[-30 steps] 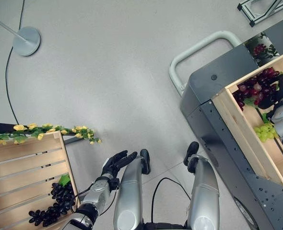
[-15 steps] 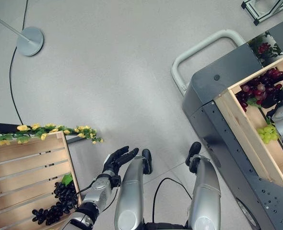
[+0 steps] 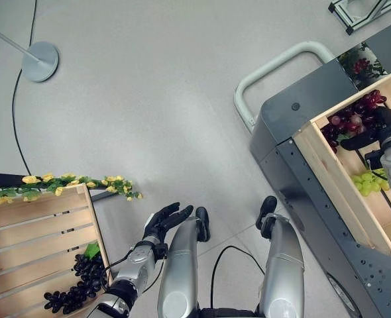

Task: Pick up the fruits from the basket on one side to the basket on the other side

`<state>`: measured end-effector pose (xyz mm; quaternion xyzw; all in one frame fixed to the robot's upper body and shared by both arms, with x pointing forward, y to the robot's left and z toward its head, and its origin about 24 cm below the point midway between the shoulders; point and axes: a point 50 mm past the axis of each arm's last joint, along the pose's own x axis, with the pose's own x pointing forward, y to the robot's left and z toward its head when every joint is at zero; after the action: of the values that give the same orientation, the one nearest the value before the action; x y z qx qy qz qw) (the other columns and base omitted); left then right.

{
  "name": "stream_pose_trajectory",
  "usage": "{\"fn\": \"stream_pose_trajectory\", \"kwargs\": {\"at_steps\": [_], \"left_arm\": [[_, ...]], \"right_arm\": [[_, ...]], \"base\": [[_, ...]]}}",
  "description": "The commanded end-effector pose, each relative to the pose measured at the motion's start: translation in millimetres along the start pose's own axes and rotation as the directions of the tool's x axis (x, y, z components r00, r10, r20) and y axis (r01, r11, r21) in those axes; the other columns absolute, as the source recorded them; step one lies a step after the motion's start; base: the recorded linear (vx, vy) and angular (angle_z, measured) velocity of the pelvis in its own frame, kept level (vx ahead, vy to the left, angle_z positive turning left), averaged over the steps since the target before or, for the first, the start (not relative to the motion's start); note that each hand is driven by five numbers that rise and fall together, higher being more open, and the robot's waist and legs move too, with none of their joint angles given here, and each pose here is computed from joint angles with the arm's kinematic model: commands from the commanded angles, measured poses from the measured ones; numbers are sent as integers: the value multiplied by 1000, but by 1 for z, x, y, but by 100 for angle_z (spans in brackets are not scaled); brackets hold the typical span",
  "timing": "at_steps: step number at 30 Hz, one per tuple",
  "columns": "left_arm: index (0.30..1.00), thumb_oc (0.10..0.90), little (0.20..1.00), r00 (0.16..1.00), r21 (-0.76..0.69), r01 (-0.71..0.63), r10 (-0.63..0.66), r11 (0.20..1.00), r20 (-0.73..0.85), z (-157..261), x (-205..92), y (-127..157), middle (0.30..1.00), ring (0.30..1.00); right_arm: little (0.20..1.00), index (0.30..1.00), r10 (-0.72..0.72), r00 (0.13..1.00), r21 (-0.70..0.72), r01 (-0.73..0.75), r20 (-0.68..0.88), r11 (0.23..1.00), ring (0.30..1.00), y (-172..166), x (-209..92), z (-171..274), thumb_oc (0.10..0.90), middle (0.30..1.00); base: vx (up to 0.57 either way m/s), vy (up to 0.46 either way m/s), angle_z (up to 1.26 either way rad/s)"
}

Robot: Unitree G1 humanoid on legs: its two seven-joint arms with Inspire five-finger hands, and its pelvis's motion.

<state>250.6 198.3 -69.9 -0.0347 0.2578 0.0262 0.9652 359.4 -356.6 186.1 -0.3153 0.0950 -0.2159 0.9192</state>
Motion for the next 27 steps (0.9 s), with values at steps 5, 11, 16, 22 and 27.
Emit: {"fn": "stream_pose_trajectory", "kwargs": {"at_steps": [5, 11, 16, 22, 27], "left_arm": [[900, 800, 900, 998, -44, 27, -24, 999, 61, -3, -8, -10, 900, 900], [900, 800, 900, 998, -68, 29, -25, 997, 64, -4, -8, -12, 900, 900], [900, 800, 900, 998, -113, 18, -12, 993, 60, -6, -8, -12, 900, 900], [900, 800, 900, 999, -164, -19, 25, 986, 32, -10, -8, -3, 900, 900], [900, 800, 900, 999, -127, -37, 39, 991, 8, -12, -8, 3, 900, 900]], "right_arm": [[300, 300, 50, 950, 14, -57, 309, 998, 300, 22, -3, 58, 400, 300], [300, 300, -90, 959, 3, 92, 270, 996, 300, 17, -2, 58, 400, 300], [300, 300, -128, 965, 50, 120, 230, 992, 300, 15, -1, 52, 400, 300], [300, 300, -152, 966, 33, 148, 209, 988, 300, 13, -2, 38, 400, 300], [300, 300, -155, 968, 20, 154, 198, 988, 300, 9, -3, 28, 400, 300]], "base": [[0, 0, 0], [0, 0, 0], [0, 0, 0], [-3, -10, 5], [0, -5, 3]]}}
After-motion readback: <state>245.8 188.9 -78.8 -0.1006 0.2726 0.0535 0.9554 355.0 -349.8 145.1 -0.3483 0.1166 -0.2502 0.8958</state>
